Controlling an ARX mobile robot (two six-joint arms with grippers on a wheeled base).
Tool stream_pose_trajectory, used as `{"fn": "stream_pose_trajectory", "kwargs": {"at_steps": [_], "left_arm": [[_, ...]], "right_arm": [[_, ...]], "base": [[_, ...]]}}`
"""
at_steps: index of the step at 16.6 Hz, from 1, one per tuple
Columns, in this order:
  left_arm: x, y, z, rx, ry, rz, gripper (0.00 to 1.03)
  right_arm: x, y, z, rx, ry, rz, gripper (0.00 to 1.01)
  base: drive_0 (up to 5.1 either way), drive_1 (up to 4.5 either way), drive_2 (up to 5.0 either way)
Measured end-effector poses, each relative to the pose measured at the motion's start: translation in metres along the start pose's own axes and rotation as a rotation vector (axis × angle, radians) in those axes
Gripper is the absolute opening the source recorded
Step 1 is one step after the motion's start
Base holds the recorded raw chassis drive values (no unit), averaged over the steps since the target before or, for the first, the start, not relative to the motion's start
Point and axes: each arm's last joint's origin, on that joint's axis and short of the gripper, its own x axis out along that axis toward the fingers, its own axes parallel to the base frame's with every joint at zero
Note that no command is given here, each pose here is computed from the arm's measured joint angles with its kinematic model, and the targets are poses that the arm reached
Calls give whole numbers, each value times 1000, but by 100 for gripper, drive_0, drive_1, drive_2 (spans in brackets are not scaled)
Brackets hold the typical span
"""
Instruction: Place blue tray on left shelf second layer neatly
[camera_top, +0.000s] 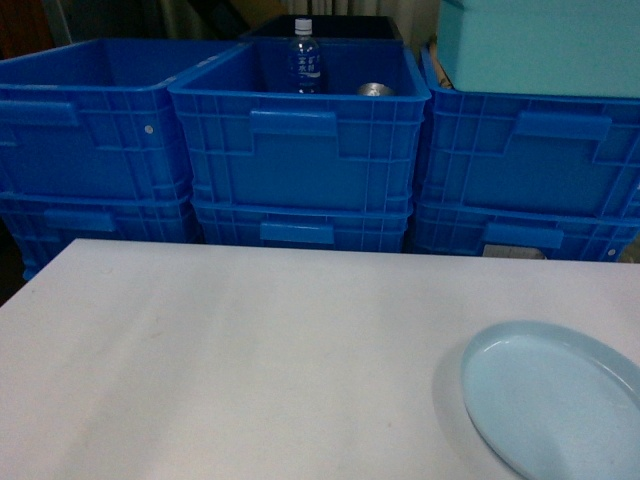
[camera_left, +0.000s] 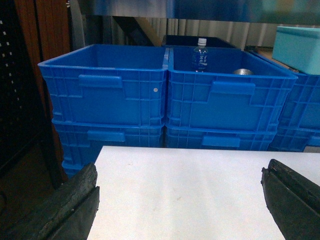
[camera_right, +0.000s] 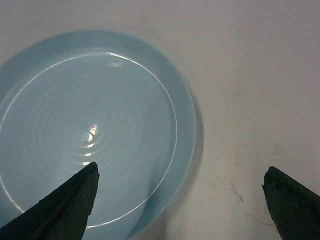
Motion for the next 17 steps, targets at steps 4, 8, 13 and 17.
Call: {"fn": "stream_pose_trajectory", "kwargs": {"at_steps": [4,8,13,17], "left_arm": [[0,0,0,0,0,0,98],[0,0,0,0,0,1,98],[0,0,0,0,0,0,98],[0,0,0,0,0,0,98]], "right_arm": [[37,3,-20,21,110,2,98],[47,-3,-24,63,123,-5,98],[56,-22,-23,142,118,-54,58],[54,-22,-25,208,126,-32,8]], "base": [[0,0,0],[0,0,0],[0,0,0],[0,0,0]]}}
